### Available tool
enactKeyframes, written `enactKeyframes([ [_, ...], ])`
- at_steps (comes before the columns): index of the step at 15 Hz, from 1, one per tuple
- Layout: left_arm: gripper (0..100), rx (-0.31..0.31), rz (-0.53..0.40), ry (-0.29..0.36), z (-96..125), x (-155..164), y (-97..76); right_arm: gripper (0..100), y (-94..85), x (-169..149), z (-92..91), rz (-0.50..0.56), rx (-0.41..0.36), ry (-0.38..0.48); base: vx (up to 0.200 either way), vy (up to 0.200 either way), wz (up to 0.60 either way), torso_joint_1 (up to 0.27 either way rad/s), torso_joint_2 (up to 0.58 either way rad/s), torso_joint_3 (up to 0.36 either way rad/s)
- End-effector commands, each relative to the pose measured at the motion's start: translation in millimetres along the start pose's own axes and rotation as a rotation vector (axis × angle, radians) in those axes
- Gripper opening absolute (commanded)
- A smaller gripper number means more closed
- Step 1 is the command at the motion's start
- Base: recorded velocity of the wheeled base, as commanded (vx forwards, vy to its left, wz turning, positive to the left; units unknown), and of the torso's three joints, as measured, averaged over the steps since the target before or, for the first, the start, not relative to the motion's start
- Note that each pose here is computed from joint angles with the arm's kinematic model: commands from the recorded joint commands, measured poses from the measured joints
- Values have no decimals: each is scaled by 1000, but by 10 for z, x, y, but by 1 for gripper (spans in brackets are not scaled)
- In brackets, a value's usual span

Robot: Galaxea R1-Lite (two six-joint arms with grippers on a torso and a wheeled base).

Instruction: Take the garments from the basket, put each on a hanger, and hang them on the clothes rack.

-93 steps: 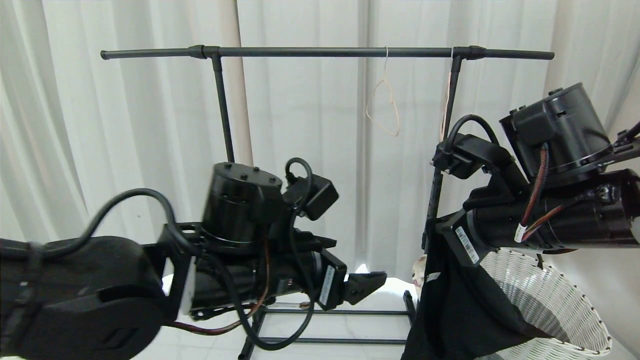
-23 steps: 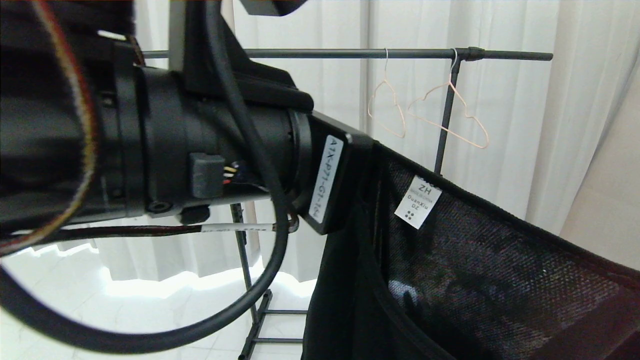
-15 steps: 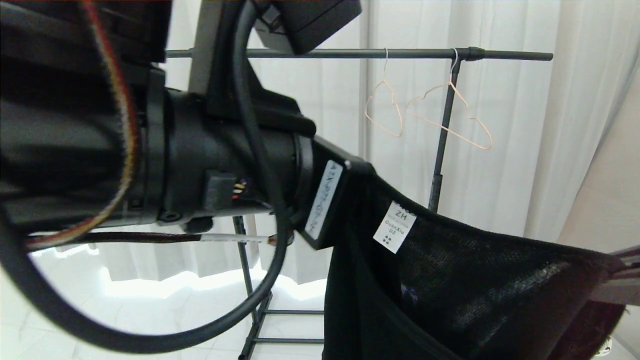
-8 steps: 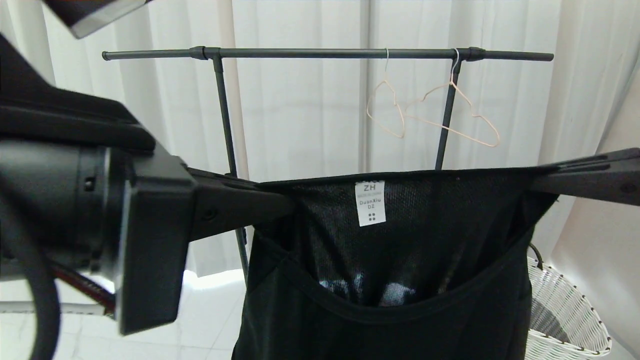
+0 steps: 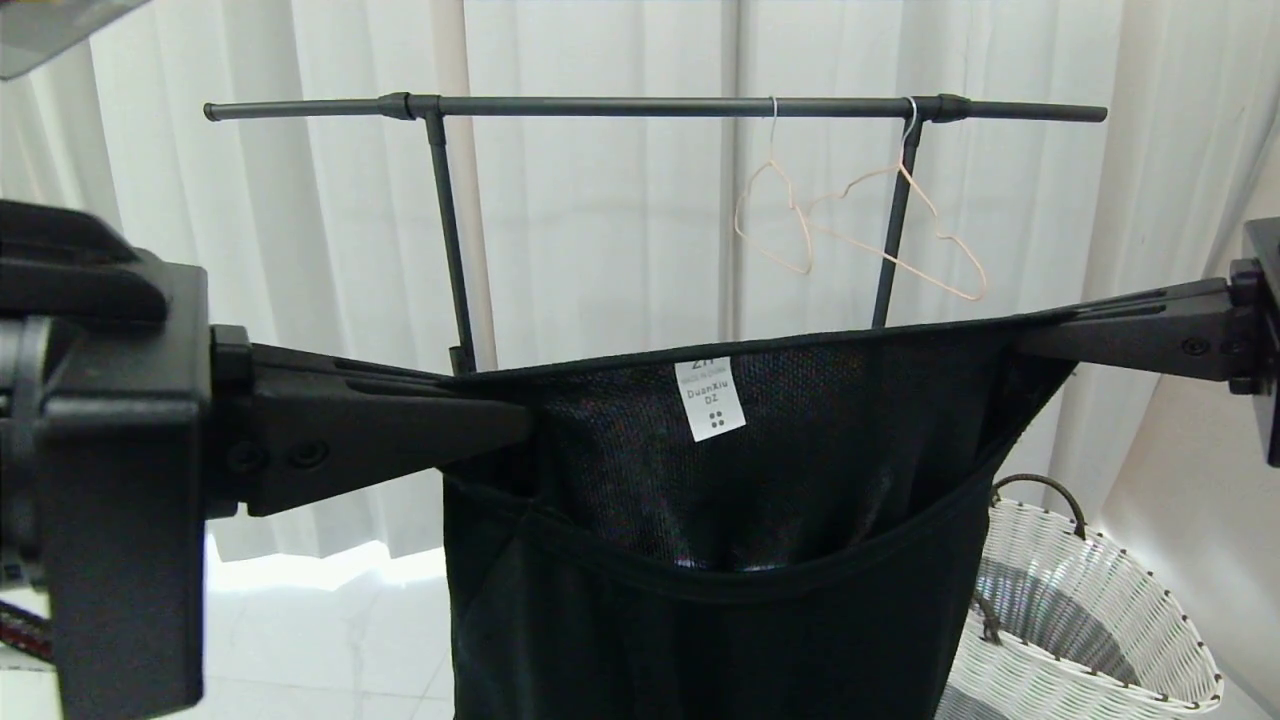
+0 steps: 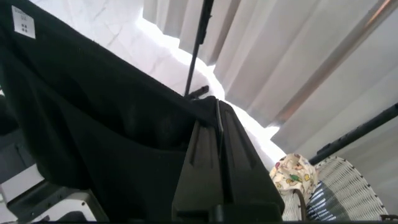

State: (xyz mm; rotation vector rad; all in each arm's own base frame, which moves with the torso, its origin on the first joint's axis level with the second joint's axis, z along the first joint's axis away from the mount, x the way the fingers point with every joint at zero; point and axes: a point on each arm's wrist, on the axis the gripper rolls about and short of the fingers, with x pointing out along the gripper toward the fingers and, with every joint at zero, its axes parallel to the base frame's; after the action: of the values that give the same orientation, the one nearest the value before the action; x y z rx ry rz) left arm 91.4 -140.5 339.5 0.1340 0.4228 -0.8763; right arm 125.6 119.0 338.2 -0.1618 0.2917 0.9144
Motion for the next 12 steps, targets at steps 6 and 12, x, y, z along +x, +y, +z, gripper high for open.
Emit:
enactKeyframes([
  [6, 0, 97, -146, 42, -209, -86, -381, 0, -58, 570, 153, 22, -30, -119, 0, 0, 0, 0, 0, 0],
  [12, 0, 107, -112, 31, -219, -108, -400, 0, 16, 733, 164, 62, -39, -121, 0, 0, 0, 0, 0, 0],
])
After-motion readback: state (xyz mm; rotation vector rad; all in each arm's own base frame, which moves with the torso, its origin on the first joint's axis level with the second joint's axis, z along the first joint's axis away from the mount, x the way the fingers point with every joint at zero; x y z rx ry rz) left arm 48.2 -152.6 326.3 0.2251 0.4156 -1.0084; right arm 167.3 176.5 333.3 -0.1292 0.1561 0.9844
